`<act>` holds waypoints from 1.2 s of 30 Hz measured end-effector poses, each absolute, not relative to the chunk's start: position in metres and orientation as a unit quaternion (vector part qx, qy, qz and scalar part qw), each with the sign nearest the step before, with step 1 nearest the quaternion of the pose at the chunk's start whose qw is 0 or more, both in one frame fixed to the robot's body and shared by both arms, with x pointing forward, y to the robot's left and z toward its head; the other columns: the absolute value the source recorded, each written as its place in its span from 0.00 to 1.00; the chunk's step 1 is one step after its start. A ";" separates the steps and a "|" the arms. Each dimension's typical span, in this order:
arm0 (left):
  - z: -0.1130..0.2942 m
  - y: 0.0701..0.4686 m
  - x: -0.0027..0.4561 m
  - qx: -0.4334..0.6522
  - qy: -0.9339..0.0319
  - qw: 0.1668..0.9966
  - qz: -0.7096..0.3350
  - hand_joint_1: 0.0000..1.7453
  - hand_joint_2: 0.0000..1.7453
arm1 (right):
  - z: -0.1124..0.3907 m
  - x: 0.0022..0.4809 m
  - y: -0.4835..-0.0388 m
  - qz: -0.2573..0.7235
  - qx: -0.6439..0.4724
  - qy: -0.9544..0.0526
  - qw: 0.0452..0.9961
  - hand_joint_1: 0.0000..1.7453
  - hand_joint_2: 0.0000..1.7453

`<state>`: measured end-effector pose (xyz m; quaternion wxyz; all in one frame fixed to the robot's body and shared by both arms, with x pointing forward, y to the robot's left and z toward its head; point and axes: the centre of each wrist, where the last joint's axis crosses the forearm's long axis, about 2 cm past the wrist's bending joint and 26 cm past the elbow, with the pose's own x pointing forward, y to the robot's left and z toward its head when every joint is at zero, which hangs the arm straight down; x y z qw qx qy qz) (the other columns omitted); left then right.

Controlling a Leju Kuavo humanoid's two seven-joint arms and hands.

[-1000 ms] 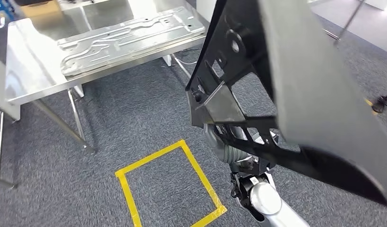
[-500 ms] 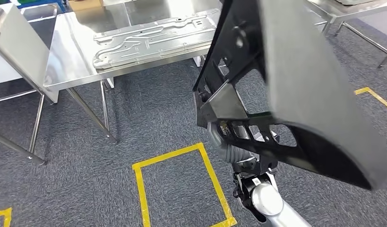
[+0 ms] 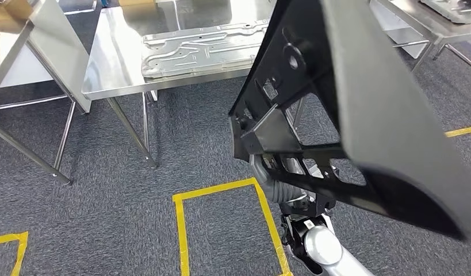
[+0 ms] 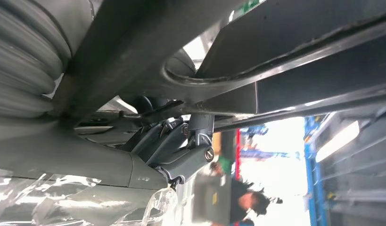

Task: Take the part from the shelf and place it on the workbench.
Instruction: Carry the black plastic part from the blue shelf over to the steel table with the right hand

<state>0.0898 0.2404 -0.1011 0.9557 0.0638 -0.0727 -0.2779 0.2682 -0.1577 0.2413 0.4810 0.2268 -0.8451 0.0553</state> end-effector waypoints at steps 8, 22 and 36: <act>-0.103 0.240 0.082 0.059 -0.068 0.955 -0.281 0.00 1.00 | 0.236 0.265 -0.158 0.053 0.228 -0.842 0.486 1.00 1.00; -0.100 0.244 0.096 0.062 -0.084 0.955 -0.278 0.00 1.00 | 0.232 0.264 -0.159 0.051 0.228 -0.841 0.488 1.00 1.00; -0.106 0.240 0.058 0.061 -0.057 0.955 -0.285 0.00 1.00 | 0.230 0.266 -0.160 0.056 0.222 -0.841 0.490 1.00 1.00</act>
